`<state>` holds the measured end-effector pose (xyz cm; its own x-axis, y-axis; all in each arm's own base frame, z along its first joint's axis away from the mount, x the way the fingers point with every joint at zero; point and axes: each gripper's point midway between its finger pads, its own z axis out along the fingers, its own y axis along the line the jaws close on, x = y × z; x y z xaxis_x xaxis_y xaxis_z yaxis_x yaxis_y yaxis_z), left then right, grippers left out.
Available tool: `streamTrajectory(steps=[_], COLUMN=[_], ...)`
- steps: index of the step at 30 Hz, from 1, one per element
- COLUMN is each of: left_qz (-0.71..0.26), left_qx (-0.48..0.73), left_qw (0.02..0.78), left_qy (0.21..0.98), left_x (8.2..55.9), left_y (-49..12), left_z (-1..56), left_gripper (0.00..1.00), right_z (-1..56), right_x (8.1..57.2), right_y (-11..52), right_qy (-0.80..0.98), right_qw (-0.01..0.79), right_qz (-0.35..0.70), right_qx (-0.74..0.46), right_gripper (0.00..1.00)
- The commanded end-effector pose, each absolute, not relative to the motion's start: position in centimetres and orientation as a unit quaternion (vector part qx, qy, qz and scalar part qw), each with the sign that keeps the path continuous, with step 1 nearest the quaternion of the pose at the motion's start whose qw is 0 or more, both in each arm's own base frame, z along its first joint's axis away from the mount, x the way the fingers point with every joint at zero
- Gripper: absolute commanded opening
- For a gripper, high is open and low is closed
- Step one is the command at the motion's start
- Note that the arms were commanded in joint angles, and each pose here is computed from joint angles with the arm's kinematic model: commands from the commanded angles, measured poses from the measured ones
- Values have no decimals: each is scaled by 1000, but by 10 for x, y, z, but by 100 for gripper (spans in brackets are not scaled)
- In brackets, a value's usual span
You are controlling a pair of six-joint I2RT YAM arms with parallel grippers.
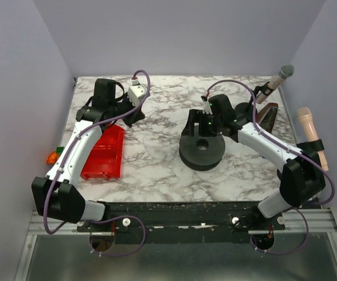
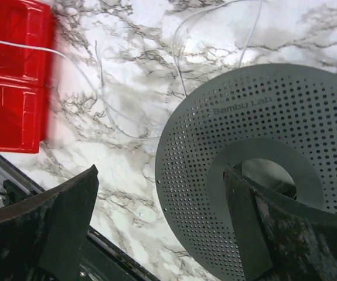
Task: Wrap the cables
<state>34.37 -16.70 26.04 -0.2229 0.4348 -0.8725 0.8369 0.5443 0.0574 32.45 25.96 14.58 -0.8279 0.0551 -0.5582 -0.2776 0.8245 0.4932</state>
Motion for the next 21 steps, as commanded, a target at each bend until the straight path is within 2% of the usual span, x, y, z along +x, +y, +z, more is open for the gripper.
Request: streamTrajectory(steps=[1, 6, 8, 10, 11, 21], left_qz=[-288, -374, -403, -424, -430, -444], left_qx=[389, 411, 432, 439, 440, 424], left_qw=[454, 442, 431, 428, 428, 423], left_qy=[748, 704, 683, 666, 662, 666], left_x=[333, 313, 297, 285, 280, 265], left_y=[-180, -195, -200, -203, -204, -203], left_z=[257, 269, 279, 289, 294, 318], left_gripper=[0, 0, 0, 0, 0, 0], right_z=[177, 246, 263, 269, 270, 283], right_x=[309, 300, 302, 306, 307, 318], right_y=[262, 275, 282, 291, 297, 337], right_qy=[890, 792, 755, 729, 719, 654], right_qw=[309, 434, 471, 491, 493, 544], right_qz=[295, 334, 347, 362, 372, 405], right_qx=[-163, -271, -297, -310, -318, -336], right_gripper=[93, 89, 82, 69, 67, 68])
